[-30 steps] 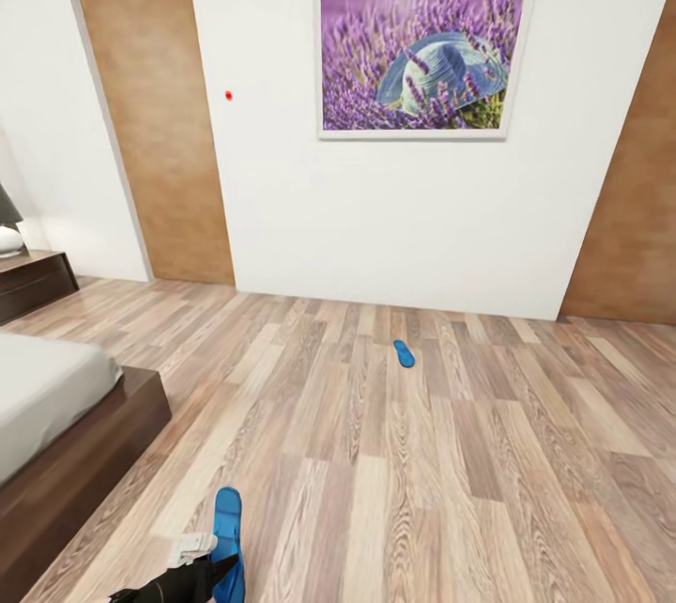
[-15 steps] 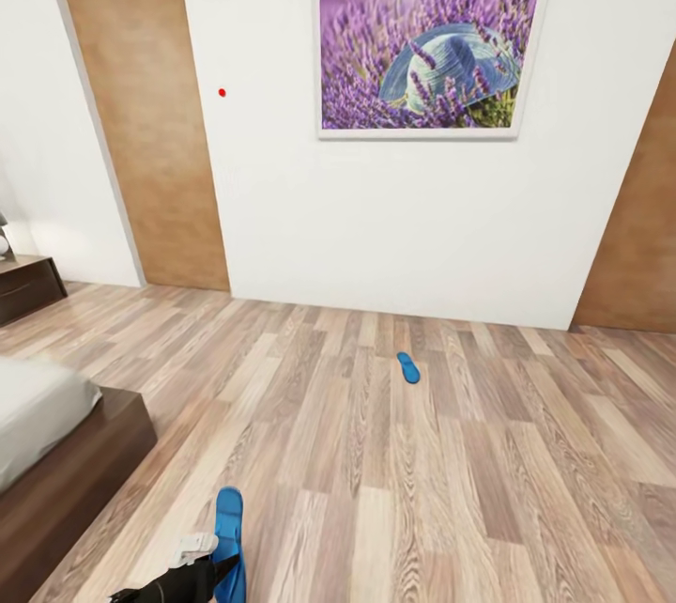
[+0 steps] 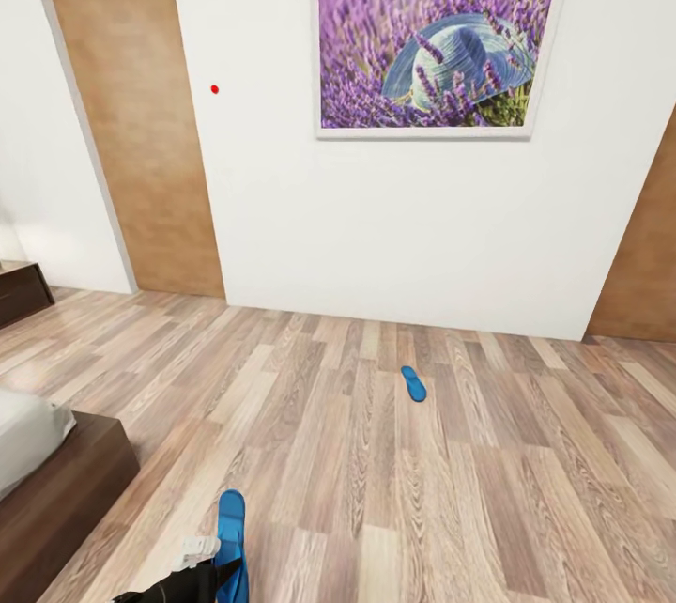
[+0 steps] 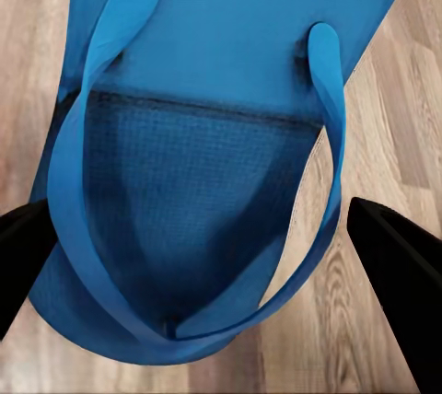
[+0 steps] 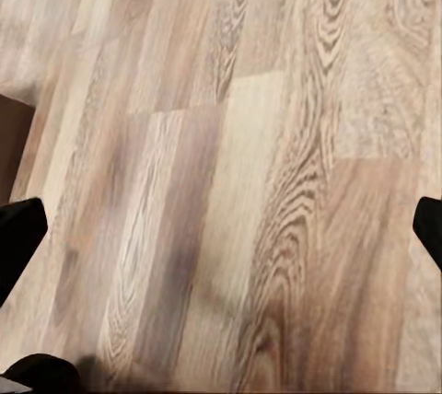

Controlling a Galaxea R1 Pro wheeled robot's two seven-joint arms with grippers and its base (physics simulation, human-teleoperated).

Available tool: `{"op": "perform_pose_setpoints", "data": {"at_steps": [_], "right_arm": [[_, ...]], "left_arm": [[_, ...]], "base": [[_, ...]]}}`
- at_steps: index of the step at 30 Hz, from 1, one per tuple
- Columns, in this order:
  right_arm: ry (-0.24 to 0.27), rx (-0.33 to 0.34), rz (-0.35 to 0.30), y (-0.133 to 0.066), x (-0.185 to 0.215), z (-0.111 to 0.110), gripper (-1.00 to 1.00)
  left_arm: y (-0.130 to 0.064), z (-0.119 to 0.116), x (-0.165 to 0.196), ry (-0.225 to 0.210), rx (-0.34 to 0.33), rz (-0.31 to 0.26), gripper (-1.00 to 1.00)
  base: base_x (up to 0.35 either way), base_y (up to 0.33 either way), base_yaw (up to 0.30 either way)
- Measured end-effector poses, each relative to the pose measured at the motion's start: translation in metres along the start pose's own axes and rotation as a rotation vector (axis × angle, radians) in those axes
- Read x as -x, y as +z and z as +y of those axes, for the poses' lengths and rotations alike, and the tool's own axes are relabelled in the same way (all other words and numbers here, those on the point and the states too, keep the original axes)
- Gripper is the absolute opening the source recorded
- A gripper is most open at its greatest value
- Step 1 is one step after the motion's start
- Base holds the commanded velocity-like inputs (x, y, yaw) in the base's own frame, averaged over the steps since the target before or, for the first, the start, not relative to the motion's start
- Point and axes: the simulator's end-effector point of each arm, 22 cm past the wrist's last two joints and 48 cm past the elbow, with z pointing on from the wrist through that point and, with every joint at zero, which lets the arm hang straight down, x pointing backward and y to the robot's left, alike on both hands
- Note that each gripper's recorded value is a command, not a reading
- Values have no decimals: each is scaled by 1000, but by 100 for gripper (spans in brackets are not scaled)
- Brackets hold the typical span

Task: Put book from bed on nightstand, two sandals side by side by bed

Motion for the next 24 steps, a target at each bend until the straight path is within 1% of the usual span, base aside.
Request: {"op": "perform_pose_setpoints", "data": {"at_steps": [4,6,10,20,24], "right_arm": [[-7,-150,-2,-3,1,-33,100],[-7,-177,-2,-4,1,-39,100],[-6,-187,-1,-4,0,-41,100],[-8,-189,-2,-4,1,-42,100],[-9,-188,-3,-3,1,-41,100]], "left_arm": [[0,0,0,0,0,0,-100],[0,0,0,0,0,0,-100],[0,0,0,0,0,0,-100],[0,0,0,0,0,0,-100],[0,0,0,0,0,-1,-100]], "base": [[315,0,0],[315,0,0],[239,0,0],[27,0,0],[248,-54,0]]}}
